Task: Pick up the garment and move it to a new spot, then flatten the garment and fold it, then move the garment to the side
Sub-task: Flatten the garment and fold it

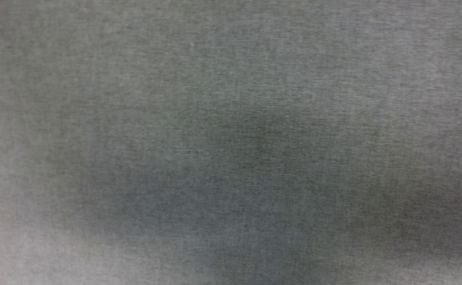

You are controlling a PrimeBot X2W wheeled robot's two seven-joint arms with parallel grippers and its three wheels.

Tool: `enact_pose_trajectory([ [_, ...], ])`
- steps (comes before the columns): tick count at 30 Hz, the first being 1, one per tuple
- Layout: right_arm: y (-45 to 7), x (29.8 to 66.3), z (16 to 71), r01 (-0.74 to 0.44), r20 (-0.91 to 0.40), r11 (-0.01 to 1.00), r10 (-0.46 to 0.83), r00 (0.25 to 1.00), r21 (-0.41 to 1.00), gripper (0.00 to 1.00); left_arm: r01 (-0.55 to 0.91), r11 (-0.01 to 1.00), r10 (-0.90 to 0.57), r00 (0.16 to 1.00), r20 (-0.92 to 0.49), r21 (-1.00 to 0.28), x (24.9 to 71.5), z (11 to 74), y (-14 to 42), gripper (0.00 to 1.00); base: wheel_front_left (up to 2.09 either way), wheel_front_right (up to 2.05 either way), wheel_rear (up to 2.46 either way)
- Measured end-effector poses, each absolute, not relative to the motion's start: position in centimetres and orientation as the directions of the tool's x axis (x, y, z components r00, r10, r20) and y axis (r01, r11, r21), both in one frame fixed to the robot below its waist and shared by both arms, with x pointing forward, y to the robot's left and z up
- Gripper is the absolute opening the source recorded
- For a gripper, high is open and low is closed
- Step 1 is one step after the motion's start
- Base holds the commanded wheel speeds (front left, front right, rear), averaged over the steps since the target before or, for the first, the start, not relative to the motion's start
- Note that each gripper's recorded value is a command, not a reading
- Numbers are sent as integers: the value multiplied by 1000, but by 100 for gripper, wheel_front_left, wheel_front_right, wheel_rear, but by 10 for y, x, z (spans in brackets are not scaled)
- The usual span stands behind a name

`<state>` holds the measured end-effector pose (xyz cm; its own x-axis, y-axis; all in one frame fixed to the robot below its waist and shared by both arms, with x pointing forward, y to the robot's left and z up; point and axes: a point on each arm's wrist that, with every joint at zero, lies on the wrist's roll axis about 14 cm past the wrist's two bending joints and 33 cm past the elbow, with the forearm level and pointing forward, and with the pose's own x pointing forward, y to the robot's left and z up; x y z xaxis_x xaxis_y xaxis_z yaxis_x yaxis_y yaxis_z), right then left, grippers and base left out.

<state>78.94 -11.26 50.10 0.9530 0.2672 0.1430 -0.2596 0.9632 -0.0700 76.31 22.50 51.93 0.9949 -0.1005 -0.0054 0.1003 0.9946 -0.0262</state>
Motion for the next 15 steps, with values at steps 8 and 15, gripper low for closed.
enact_pose_trajectory([
  [8,-98,768,489,-309,57,951,310,949,-19,0,80,997,-82,981,-178,-19,725,493,241,0,0,0,0],
  [15,-115,731,495,-317,-87,948,317,944,12,0,72,997,-74,965,-250,-21,676,505,256,0,0,0,0],
])
